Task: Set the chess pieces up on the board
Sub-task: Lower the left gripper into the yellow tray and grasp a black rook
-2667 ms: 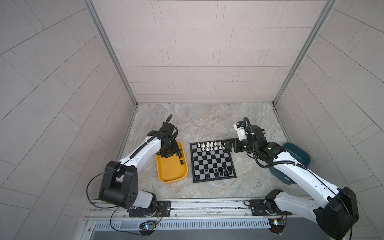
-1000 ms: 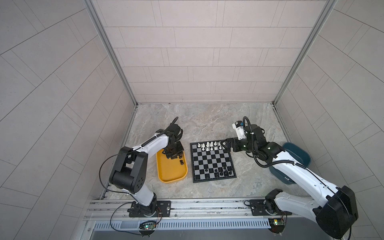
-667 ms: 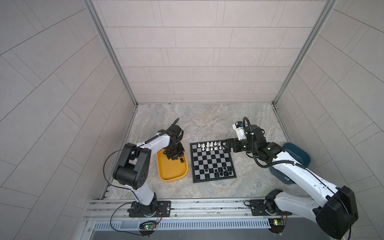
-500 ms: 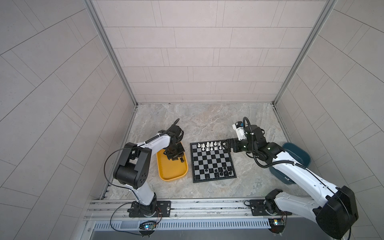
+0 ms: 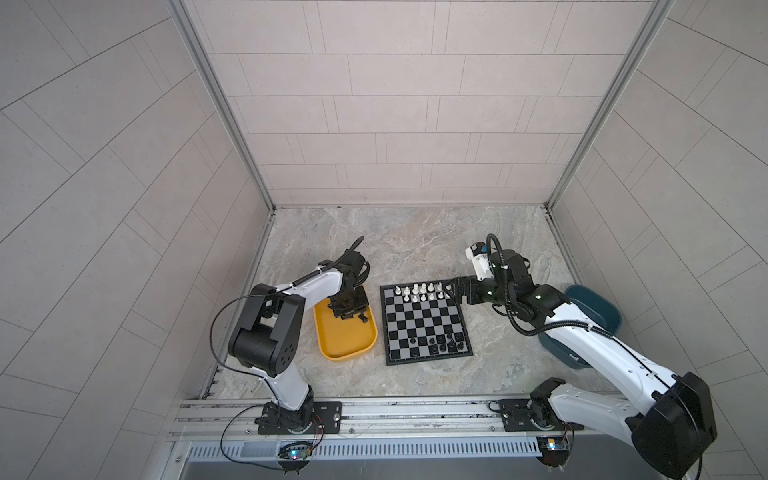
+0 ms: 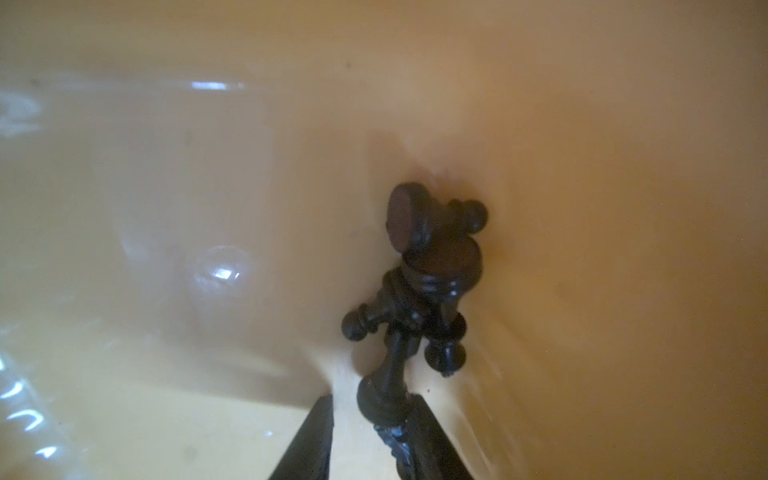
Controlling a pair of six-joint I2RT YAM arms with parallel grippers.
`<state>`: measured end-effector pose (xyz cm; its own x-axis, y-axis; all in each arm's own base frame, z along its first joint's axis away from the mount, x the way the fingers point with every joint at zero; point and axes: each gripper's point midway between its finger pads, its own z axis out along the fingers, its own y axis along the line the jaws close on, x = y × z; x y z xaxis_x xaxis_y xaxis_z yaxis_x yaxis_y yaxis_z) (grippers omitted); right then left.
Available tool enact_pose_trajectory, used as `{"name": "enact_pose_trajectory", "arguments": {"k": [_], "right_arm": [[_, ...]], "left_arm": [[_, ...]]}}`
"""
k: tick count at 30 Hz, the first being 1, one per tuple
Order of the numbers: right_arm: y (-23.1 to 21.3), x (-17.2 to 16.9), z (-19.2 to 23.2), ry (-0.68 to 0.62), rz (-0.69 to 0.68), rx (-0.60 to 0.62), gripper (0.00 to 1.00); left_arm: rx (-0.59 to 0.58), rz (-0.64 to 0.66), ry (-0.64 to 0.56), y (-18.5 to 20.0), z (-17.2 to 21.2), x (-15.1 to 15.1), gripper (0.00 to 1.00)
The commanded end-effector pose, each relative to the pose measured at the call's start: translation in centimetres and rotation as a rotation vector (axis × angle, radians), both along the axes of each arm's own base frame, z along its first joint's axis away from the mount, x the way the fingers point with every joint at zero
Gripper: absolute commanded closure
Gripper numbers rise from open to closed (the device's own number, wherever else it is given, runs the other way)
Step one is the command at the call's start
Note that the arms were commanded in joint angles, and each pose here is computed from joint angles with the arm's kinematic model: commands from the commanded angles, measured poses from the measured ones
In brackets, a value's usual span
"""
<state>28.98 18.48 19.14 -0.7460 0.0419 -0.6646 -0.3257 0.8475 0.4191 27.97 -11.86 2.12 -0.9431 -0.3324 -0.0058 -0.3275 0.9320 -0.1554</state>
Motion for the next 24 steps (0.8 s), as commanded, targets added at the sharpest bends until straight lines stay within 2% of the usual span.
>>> {"name": "enact_pose_trajectory", "arguments": {"k": [1, 8, 11, 13, 24], "right_arm": [[-0.2, -0.2, 0.4, -0.014, -0.006, 0.017, 0.02], [-0.3, -0.4, 0.4, -0.017, -0.011, 0.023, 0.02], [-0.3, -0.4, 0.4, -0.017, -0.013, 0.024, 0.02], [-0.3, -0.4, 0.5, -0.021, -0.012, 0.026, 0.02], [-0.4, -0.7, 0.4, -0.027, -0.012, 0.035, 0.02]], "left_arm": [[0.032, -0.061, -0.02, 0.1, 0.1, 0.7, 0.63], [0.025, -0.113, -0.028, -0.7, 0.1, 1.1, 0.65], [0.026, -0.149, -0.058, -1.1, 0.8, 1.4, 0.58], [0.033, -0.16, -0.068, -1.1, 1.0, 1.6, 0.57], [0.098, -0.204, -0.051, -0.9, 0.6, 2.3, 0.63]]}}
